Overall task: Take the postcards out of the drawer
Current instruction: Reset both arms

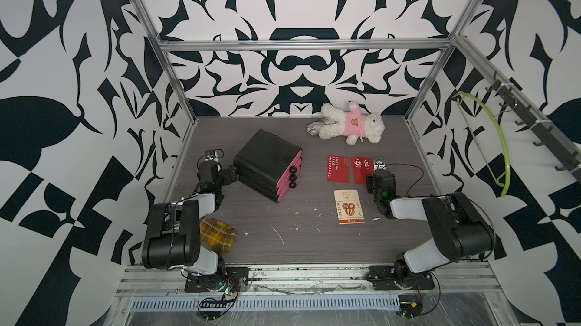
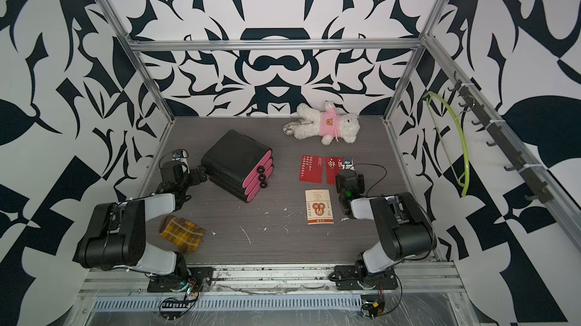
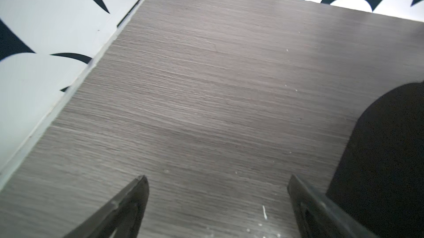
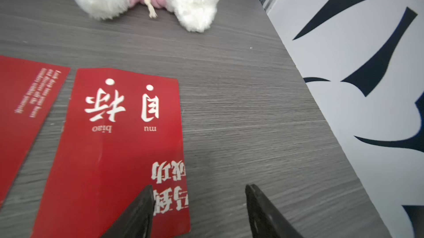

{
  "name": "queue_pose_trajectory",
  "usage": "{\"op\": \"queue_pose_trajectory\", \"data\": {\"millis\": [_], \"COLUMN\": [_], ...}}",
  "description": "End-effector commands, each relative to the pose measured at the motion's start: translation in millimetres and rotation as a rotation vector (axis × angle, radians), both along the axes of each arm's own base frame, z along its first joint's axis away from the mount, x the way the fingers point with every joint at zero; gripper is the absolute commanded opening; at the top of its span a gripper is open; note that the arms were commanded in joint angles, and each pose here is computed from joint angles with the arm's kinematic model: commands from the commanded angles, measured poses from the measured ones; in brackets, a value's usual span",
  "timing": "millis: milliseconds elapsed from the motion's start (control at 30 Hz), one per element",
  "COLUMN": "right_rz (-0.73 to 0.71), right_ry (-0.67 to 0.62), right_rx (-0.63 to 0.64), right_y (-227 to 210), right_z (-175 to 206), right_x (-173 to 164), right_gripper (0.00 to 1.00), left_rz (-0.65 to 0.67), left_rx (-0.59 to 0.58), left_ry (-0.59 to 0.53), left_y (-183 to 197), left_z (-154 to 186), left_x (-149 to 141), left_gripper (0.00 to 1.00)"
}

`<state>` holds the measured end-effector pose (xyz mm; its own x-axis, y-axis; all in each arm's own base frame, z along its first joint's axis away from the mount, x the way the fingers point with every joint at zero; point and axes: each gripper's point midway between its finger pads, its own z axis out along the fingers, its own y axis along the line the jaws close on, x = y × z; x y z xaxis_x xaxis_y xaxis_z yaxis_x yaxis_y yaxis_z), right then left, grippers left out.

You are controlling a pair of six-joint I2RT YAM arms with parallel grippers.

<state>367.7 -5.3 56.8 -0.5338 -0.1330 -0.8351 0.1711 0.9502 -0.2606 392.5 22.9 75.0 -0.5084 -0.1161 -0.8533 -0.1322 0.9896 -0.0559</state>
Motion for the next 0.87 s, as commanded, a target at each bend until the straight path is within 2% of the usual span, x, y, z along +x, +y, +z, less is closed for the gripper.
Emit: {"op": "queue_pose_trajectory", "data": {"millis": [0,67,100,133,200,833], "right_rz": [0.06,0.068,0.088,0.085,0.081,0.076], "right_ry": [-0.178,-0.172,-0.195,-0.171,-0.161,-0.15], "right_rx": [0.05,0.123,0.135,0.137,0.145,0.156], "right_y": [9.2,2.2,1.5,0.9,-1.9,-1.9], "right_z": [36.9,24.7,25.3,24.5,21.7,20.5], "right_x": [15.3,14.2,20.2,20.4,18.9,19.8], "right_gripper": [0.65,0.66,0.8,0.84,0.99,0.99], "left_rz": [-0.078,-0.043,-0.024,-0.016,-0.005,-0.016], "left_rx": [0.06,0.085,0.087,0.092,0.089,0.09], "left_ry": [-0.13,-0.176,-0.187,-0.21,-0.197,-0.183], "left_y": [-28.7,-26.5,-23.2,-21.9,-20.5,-21.6], "left_z": [17.1,16.9,14.3,16.2,15.8,13.9], "left_x": [4.3,-0.9,-1.9,-1.1,-4.0,-1.2], "left_gripper": [0.99,0.99,0.99,0.99,0.99,0.99]}}
